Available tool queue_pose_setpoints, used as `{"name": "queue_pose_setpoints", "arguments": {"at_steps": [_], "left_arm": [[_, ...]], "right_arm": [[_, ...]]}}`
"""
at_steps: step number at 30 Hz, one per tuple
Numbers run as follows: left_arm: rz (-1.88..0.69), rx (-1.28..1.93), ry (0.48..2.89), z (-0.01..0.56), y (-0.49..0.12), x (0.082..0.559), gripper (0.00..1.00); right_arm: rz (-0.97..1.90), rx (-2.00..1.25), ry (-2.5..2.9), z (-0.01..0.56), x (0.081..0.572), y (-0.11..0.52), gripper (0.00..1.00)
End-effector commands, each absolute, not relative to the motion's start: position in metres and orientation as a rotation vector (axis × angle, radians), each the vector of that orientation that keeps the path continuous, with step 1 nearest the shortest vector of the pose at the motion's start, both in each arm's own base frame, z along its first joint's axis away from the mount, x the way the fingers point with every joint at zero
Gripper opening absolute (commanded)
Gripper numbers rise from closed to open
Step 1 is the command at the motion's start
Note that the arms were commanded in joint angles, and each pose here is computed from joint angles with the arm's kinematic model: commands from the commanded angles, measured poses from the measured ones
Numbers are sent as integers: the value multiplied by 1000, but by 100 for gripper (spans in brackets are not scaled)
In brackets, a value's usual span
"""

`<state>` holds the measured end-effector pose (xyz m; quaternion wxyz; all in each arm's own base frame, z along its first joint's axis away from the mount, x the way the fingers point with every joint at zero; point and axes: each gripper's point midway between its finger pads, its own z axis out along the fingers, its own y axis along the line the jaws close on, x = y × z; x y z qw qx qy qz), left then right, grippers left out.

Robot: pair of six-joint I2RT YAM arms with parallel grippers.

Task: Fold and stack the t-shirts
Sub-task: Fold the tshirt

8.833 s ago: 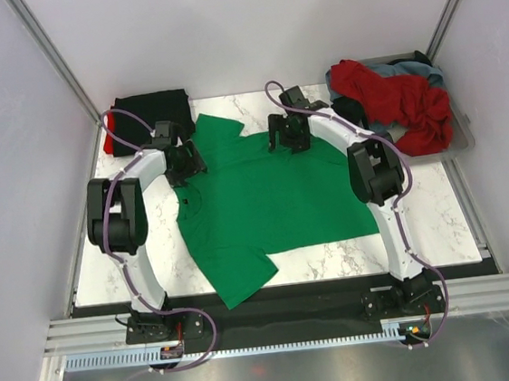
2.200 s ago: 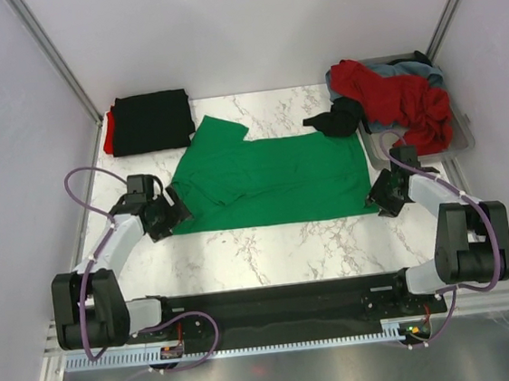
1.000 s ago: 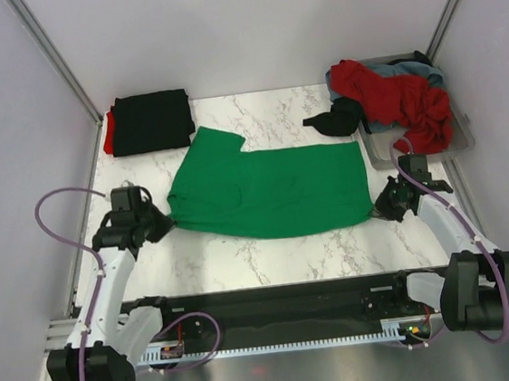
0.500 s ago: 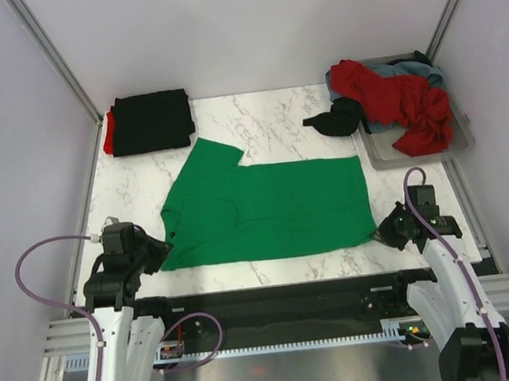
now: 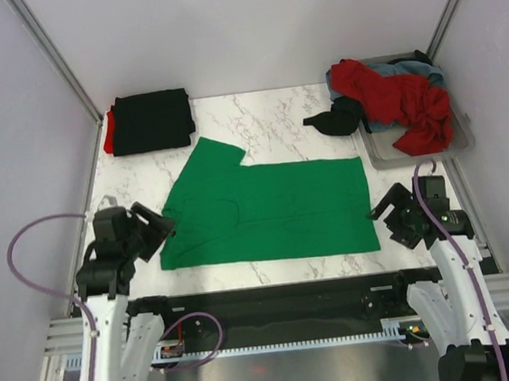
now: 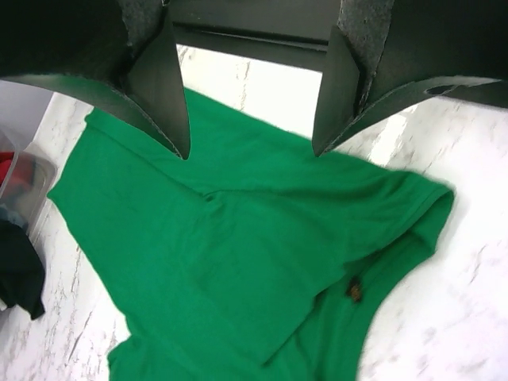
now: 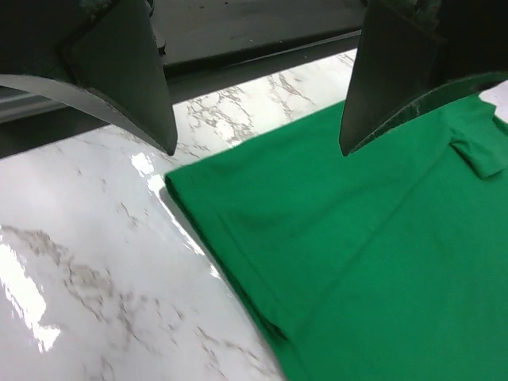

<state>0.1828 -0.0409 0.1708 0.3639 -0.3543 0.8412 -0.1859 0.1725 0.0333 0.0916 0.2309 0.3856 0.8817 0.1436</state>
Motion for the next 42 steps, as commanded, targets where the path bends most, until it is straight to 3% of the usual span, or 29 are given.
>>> {"name": "queue_pose_setpoints", "arguments": {"at_steps": [1, 5, 9, 12, 14, 15, 16, 17, 27, 42], "left_arm": [[-544, -643, 2102, 214, -52, 247, 70], [-481, -507, 2164, 221, -52, 326, 66], [-365, -414, 2295, 190, -49, 423, 59], [-360, -367, 2286, 192, -60, 474, 54], [-335, -351, 2339, 163, -70, 501, 54], [-348, -295, 2294, 181, -85, 519, 54], [-306, -287, 2333, 157, -90, 530, 54], [-280, -237, 2294, 173, -104, 544, 54], [-56, -217, 2394, 93, -136, 593, 57], [89, -218, 2523, 18, -141, 577, 62]], "right_arm": [[397, 913, 2329, 136, 211, 25, 89], [355, 807, 2303, 155, 235, 18, 89], [357, 756, 2287, 162, 256, 16, 89], [397, 711, 2279, 167, 270, 21, 89], [412, 689, 2281, 167, 277, 23, 89], [409, 678, 2282, 167, 279, 23, 89], [402, 667, 2291, 166, 281, 23, 89], [396, 661, 2302, 163, 284, 23, 89], [438, 610, 2327, 157, 283, 36, 89], [412, 595, 2388, 135, 277, 39, 89]]}}
